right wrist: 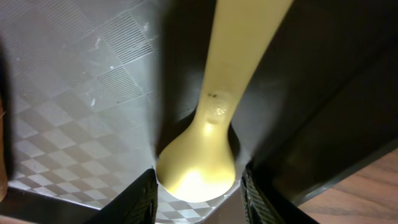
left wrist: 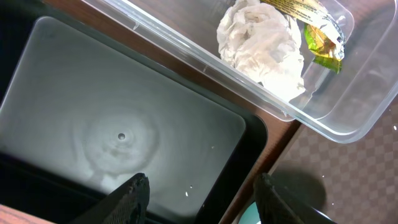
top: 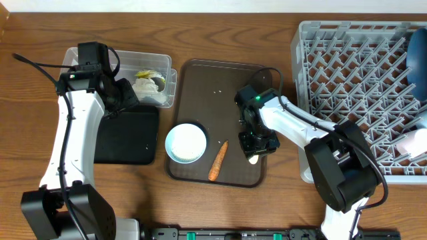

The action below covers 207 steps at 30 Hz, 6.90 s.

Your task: Sort waste into correct bins and load items into the dishwasher rack

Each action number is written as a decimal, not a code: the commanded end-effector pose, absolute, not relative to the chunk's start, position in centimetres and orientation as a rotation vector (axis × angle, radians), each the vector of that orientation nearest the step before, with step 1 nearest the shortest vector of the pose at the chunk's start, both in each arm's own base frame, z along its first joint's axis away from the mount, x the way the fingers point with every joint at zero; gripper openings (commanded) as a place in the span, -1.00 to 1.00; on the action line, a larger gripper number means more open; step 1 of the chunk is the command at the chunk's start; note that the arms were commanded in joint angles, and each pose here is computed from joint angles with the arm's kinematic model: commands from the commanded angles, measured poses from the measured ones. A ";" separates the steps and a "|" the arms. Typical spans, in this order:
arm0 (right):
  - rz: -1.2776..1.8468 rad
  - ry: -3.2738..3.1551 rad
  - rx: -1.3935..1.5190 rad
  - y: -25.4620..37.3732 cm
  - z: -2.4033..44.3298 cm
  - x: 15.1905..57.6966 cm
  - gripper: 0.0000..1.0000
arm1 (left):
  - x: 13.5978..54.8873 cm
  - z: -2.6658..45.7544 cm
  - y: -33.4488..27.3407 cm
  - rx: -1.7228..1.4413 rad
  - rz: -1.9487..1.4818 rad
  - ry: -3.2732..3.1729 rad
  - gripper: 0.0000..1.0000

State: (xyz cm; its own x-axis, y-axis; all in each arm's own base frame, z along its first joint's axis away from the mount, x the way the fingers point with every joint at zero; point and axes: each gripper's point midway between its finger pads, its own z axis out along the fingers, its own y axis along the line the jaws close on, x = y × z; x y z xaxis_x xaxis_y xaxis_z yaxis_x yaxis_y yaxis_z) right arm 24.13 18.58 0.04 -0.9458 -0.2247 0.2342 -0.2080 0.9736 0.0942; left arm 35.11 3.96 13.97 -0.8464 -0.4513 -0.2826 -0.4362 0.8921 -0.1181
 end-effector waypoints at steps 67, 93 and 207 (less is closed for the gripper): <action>-0.423 -3.501 0.525 10.2 17.4 36.2 0.01 | 35.4 15.0 4.2 -0.664 -0.068 2.719 0.14; -0.183 -3.141 -0.097 17.9 3.6 32.6 0.15 | 35.3 14.9 4.2 -0.664 -0.068 2.720 0.14; -0.246 -3.436 0.103 19.6 4.8 37.4 -0.87 | 35.3 14.9 4.2 -0.665 -0.068 2.721 0.15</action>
State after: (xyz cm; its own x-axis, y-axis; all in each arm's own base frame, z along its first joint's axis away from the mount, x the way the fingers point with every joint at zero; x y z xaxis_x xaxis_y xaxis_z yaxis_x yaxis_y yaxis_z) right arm 36.59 20.20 2.06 -0.9701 -0.0009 -0.2428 -0.0290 0.9933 0.1121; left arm 35.27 3.98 14.02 -0.8445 -0.4510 -0.2887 -0.4354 0.8922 -0.1204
